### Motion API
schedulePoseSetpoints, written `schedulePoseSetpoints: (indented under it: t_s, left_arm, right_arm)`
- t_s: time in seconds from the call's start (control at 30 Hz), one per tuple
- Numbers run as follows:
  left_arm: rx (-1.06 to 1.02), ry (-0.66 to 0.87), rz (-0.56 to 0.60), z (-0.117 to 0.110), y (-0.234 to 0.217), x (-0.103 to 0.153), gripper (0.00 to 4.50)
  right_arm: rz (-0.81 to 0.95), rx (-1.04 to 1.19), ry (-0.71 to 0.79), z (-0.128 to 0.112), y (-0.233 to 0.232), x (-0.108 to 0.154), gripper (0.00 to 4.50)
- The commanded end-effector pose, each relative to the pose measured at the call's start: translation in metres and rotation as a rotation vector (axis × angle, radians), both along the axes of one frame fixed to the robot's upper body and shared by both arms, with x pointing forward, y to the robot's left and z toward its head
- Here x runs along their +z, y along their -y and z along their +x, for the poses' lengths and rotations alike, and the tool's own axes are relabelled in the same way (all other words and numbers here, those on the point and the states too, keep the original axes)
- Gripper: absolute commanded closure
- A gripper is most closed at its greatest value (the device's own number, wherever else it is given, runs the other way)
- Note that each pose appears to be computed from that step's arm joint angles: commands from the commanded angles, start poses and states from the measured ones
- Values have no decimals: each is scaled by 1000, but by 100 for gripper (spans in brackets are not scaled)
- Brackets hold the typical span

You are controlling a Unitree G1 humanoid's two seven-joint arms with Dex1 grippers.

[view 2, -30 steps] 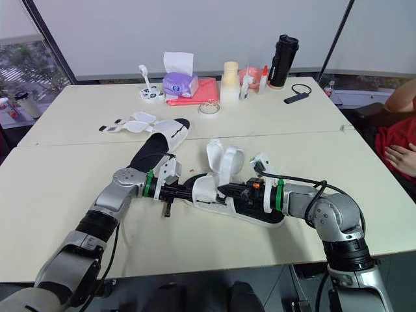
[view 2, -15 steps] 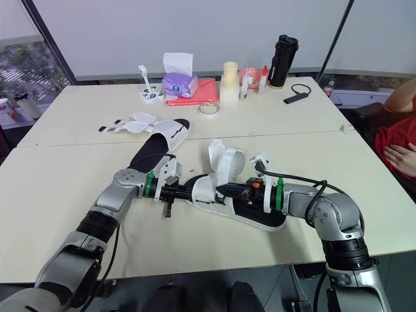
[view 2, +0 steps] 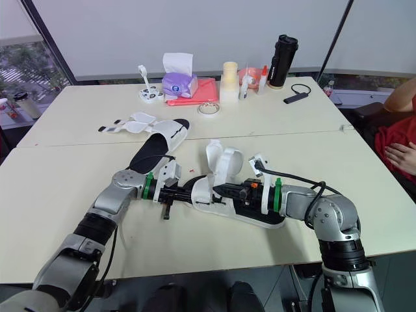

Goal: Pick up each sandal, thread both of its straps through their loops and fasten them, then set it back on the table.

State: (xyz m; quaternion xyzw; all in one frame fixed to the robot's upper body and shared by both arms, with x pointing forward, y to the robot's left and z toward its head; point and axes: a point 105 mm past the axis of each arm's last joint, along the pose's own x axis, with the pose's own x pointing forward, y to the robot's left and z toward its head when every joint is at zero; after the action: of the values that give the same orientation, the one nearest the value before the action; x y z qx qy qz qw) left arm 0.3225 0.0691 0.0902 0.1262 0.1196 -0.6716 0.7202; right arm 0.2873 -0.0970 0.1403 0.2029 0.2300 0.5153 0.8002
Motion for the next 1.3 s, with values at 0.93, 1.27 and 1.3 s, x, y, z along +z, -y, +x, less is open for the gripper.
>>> schedulePoseSetpoints:
  t_s: [0.93,1.27,1.3]
  left_arm:
    - [-47,-115,82,-19,3,-32,450]
    - [-48,-118,85,-19,3,-34,450]
    - [-48,-117,85,-19,4,-34,450]
  right_arm:
    - [-206,105,248,4,18,0,390]
    - [25,16,230,12,19,41,55]
    - [38,11,227,13,18,43,55]
